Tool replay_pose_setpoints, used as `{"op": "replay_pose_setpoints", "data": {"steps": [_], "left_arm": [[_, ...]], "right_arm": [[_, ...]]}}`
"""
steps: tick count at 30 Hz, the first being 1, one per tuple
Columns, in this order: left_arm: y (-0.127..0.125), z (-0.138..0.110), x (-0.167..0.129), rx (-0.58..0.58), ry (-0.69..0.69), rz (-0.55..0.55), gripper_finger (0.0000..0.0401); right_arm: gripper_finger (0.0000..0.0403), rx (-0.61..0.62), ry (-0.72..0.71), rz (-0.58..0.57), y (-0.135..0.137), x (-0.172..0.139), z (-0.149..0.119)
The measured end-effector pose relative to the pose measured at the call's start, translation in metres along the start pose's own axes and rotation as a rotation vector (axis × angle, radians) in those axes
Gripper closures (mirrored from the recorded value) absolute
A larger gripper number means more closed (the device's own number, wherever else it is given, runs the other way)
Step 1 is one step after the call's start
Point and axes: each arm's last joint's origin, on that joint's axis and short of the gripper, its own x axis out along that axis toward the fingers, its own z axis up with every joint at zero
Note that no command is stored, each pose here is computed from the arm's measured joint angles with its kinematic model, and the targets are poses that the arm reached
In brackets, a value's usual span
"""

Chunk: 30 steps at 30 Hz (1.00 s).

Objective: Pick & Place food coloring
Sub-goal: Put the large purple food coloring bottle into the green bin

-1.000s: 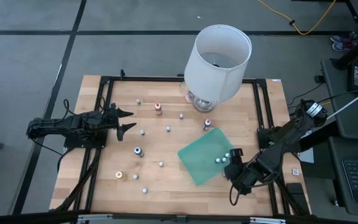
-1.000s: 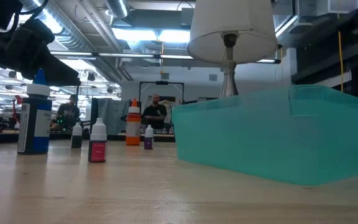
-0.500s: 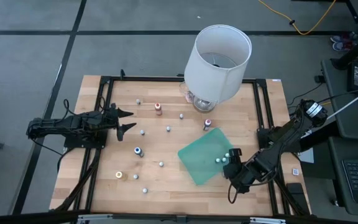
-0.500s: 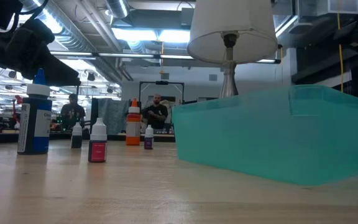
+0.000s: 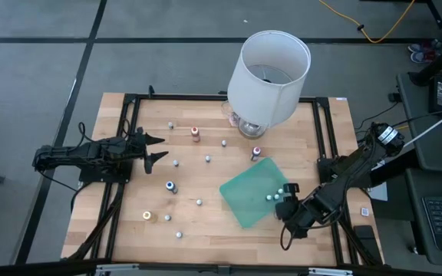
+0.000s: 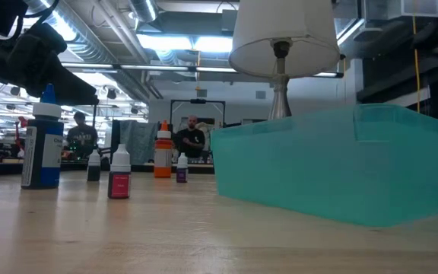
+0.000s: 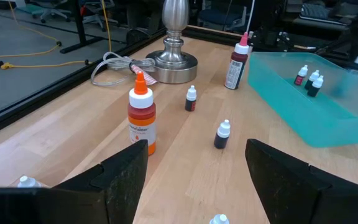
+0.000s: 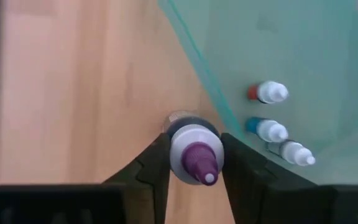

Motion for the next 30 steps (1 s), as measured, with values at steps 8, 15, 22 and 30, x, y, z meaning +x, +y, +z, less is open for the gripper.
{"op": "replay_pose_setpoints", "data": {"steps": [8,15,22,30], "left_arm": [[0.000,0.000,0.000,0.000,0.000,0.000,0.0136],[0.000,0.000,0.000,0.000,-0.001,0.000,0.0135],[0.000,0.000,0.000,0.000,0.000,0.000,0.0134],[0.000,0.000,0.000,0.000,-0.001,0.000,0.0134]], "right_arm": [[0.0284,-0.018,-0.029,0.045,0.007,-0.051,0.027],[0.0284,-0.008,-0.062,-0.131,-0.025,-0.076,0.051],[0.0284,0.168,-0.075,-0.264,-0.062,-0.071,0.066],[0.0284,0.512,-0.081,-0.398,-0.092,-0.066,0.069]]}}
